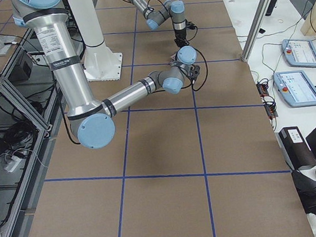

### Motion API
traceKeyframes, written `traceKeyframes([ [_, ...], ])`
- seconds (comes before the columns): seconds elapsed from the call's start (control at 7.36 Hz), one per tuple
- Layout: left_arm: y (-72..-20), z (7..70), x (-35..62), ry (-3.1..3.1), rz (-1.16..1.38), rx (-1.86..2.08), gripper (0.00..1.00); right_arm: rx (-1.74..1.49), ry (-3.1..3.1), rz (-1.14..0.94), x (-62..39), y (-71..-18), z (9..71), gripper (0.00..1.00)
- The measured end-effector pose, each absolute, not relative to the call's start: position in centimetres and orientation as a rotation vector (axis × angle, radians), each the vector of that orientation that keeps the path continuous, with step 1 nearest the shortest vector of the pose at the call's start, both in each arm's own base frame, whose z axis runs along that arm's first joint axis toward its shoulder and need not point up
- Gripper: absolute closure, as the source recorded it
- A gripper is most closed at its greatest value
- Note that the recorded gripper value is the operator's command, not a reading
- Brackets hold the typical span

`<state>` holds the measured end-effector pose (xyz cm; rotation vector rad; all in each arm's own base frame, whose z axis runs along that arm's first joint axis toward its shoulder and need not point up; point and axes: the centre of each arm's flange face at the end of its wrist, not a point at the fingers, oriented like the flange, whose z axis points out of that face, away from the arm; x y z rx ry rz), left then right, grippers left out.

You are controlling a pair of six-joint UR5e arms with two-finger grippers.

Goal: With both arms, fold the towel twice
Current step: 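Lay the folded end onto the far half with the left gripper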

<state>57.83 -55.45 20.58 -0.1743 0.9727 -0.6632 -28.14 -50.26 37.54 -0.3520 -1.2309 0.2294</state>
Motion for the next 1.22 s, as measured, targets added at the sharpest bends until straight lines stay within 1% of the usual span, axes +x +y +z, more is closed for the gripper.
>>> traceKeyframes([
  [0.14,-55.5,20.7,57.8,0.973,-0.664,-0.174,0.10,-0.352,-1.231,0.229,-28.1,-50.3,37.5,0.00],
  [0.27,-55.6,20.7,57.8,0.974,-0.666,-0.174,0.01,-0.351,-1.231,0.229,-28.1,-50.3,37.5,0.00],
  [0.95,-56.5,21.1,56.8,0.978,-0.674,-0.163,0.00,-0.348,-1.234,0.228,-28.1,-50.3,37.3,0.00],
  [1.22,-55.9,21.4,57.5,0.982,-0.665,-0.169,0.00,-0.346,-1.235,0.227,-28.1,-50.2,37.1,0.00],
])
